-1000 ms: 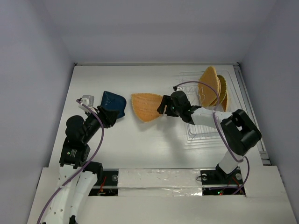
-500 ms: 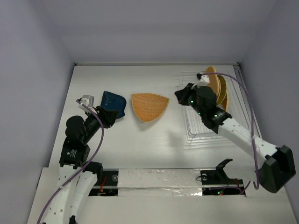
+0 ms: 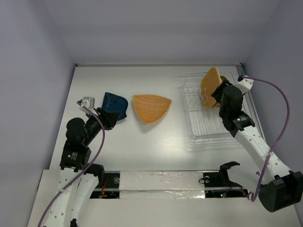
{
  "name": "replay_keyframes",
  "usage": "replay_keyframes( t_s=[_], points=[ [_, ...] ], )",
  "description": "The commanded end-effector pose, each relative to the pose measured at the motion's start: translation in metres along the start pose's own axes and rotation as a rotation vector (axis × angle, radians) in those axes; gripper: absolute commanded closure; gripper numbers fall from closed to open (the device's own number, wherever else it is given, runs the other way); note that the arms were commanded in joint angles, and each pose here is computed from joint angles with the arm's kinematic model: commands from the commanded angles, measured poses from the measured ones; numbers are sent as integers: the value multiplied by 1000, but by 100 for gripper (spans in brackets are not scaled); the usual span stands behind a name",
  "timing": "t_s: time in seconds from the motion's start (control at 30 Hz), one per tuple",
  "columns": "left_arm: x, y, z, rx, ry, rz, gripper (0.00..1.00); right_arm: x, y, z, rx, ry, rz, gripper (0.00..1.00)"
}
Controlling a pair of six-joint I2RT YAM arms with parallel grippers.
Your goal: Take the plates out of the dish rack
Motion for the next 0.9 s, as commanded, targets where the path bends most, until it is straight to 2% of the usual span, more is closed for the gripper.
replay_keyframes(
  t_s=[0.0, 0.07, 0.13, 0.3, 0.33, 0.43, 0.5, 0.53, 0.6, 0.63, 0.73, 0.87],
  points=[
    [0, -8, -4, 20, 29, -47, 77, 20, -7, -11, -59, 99, -22, 35],
    [-1, -9, -5, 22, 33, -50, 74, 39, -7, -13, -82, 150, -11, 35],
    [-1, -8, -5, 22, 37, -49, 72, 54, 5, -5, -126, 111, 53, 36],
    [-2, -9, -6, 25, 37, -55, 70, 69, 18, 2, -154, 90, 85, 41],
    [-2, -9, -6, 24, 38, -54, 70, 71, 19, 2, -158, 99, 91, 48],
    [-3, -8, -8, 27, 47, -52, 70, 80, 25, 1, -170, 132, 92, 58],
    [-3, -9, -8, 28, 50, -54, 70, 82, 26, 0, -183, 141, 91, 58],
    [-3, -9, -8, 28, 50, -54, 70, 83, 25, 1, -187, 138, 90, 67],
    [-3, -9, -9, 30, 52, -58, 70, 83, 26, 0, -212, 140, 101, 72],
    [-3, -9, -8, 29, 51, -56, 70, 82, 22, 1, -217, 140, 99, 80],
    [-3, -9, -8, 28, 52, -56, 70, 75, 18, 0, -239, 128, 117, 95],
    [-3, -8, -8, 26, 51, -52, 70, 60, 9, 5, -272, 113, 99, 100]
  ],
)
Point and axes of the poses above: each gripper's point midway between its finger pads, its own x axis out along the fingers, its own z axis along the line the jaws close on, y = z × x, the point moved 6 cm from there along -x, back along the fingers
